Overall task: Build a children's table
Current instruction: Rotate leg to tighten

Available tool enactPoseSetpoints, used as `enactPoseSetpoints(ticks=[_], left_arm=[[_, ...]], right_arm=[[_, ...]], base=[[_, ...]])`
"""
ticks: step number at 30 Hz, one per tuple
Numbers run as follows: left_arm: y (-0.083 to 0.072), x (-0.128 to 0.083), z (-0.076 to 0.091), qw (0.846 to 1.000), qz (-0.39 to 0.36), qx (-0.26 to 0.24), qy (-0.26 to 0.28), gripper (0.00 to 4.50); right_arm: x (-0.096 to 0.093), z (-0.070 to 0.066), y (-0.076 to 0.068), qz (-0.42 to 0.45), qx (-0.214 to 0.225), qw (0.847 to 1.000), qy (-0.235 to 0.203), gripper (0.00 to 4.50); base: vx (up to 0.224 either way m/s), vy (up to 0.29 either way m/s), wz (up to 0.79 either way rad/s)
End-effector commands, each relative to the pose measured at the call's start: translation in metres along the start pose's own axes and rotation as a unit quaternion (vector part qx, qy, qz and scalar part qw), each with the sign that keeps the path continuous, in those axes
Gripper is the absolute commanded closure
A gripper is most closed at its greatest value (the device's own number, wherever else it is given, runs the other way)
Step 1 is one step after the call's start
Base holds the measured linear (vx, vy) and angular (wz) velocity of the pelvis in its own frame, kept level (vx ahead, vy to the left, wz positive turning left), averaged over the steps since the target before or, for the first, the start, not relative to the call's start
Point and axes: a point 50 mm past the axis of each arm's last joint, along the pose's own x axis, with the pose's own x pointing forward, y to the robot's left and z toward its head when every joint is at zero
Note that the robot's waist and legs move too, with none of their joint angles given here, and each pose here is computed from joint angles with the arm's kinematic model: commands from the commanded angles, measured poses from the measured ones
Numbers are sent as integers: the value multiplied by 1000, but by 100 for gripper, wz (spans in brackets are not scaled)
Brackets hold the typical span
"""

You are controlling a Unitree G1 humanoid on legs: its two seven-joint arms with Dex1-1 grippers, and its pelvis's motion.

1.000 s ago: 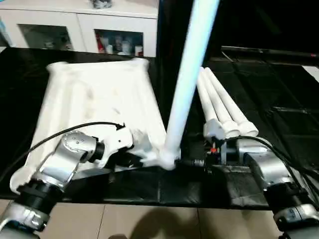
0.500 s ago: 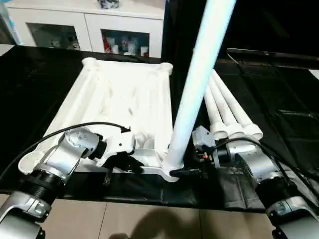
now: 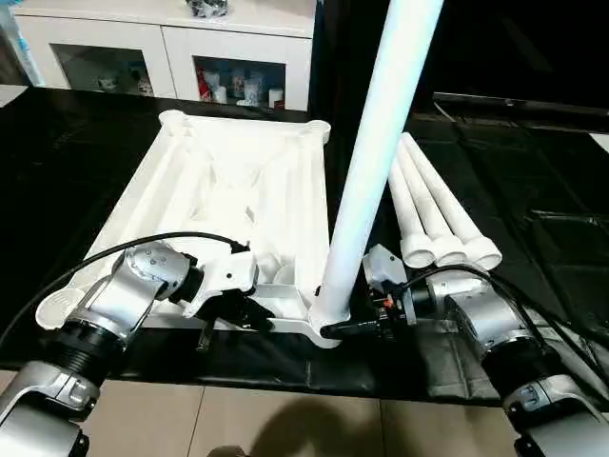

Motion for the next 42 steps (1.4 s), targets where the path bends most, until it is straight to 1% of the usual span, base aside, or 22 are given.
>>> enactPoseSetpoints(ticks=[1, 6, 9, 10, 11, 12, 14, 15, 17, 19, 20, 23, 27, 28, 29, 32, 33, 36, 37, 38, 39, 42], left_arm=[[-5, 10, -4, 999, -39, 4, 26, 450], [-2, 10, -4, 1000, -6, -19, 4, 450], [3, 14, -1, 996, 57, -57, -25, 450], [3, 15, 0, 996, 63, -61, -28, 450], [4, 17, 4, 991, 90, -84, -48, 450], [4, 17, 4, 991, 90, -84, -48, 450], [5, 24, 16, 978, 136, -127, -96, 450], [5, 28, 22, 970, 159, -142, -113, 450], [5, 32, 29, 962, 180, -160, -126, 450], [5, 38, 36, 954, 207, -173, -134, 450], [4, 44, 42, 947, 222, -188, -136, 450], [4, 47, 43, 947, 238, -187, -112, 450], [3, 48, 45, 944, 249, -193, -98, 450], [2, 49, 46, 944, 249, -195, -97, 450], [2, 49, 47, 944, 248, -195, -96, 450], [-1, 51, 49, 944, 244, -199, -99, 450], [-1, 51, 49, 944, 243, -200, -100, 450], [-3, 48, 46, 950, 229, -183, -105, 450], [-3, 48, 46, 950, 229, -183, -105, 450], [-3, 43, 41, 954, 222, -172, -101, 450], [-3, 43, 41, 954, 222, -172, -101, 450], [-6, 34, 32, 964, 195, -154, -94, 450]], right_arm=[[-1, 5, -2, 4, -10, 1000, -4, 174], [1, 6, -2, -15, -3, 1000, -27, 178], [7, 3, -2, -72, 17, 996, -52, 178], [7, 3, -2, -77, 20, 995, -53, 178], [11, 0, -1, -108, 34, 992, -57, 178], [11, 0, -1, -108, 34, 992, -57, 178], [24, -2, 1, -163, 69, 981, -78, 178], [32, -3, 1, -196, 92, 972, -90, 178], [41, -4, 0, -230, 117, 961, -98, 178], [48, -4, -3, -268, 151, 945, -110, 178], [52, -2, -8, -306, 161, 932, -108, 178], [55, 0, -9, -311, 160, 931, -102, 178], [55, 1, -9, -321, 166, 927, -98, 178], [55, 1, -9, -323, 167, 926, -97, 144], [55, 1, -9, -324, 167, 926, -96, 123], [52, 0, -9, -333, 164, 924, -96, 100], [52, 0, -9, -334, 163, 923, -97, 75], [41, -2, -9, -335, 135, 927, -97, 66], [41, -2, -9, -335, 135, 927, -97, 61], [31, -2, -7, -321, 115, 935, -101, 38], [31, -2, -7, -321, 115, 935, -101, 29], [10, -1, -5, -293, 93, 945, -111, 9]], base=[[0, 0, 0], [0, 0, 0], [0, 0, 0], [0, 0, 0], [0, 0, 0], [0, 0, 0], [0, 0, 0], [0, 0, 0], [0, 0, 0], [0, 0, 0], [0, 0, 0], [0, 0, 0], [0, 0, 0], [0, 0, 0], [0, 0, 0], [0, 0, 0], [0, 0, 0], [0, 0, 0], [0, 0, 0], [0, 0, 0], [0, 0, 0], [0, 0, 0]])
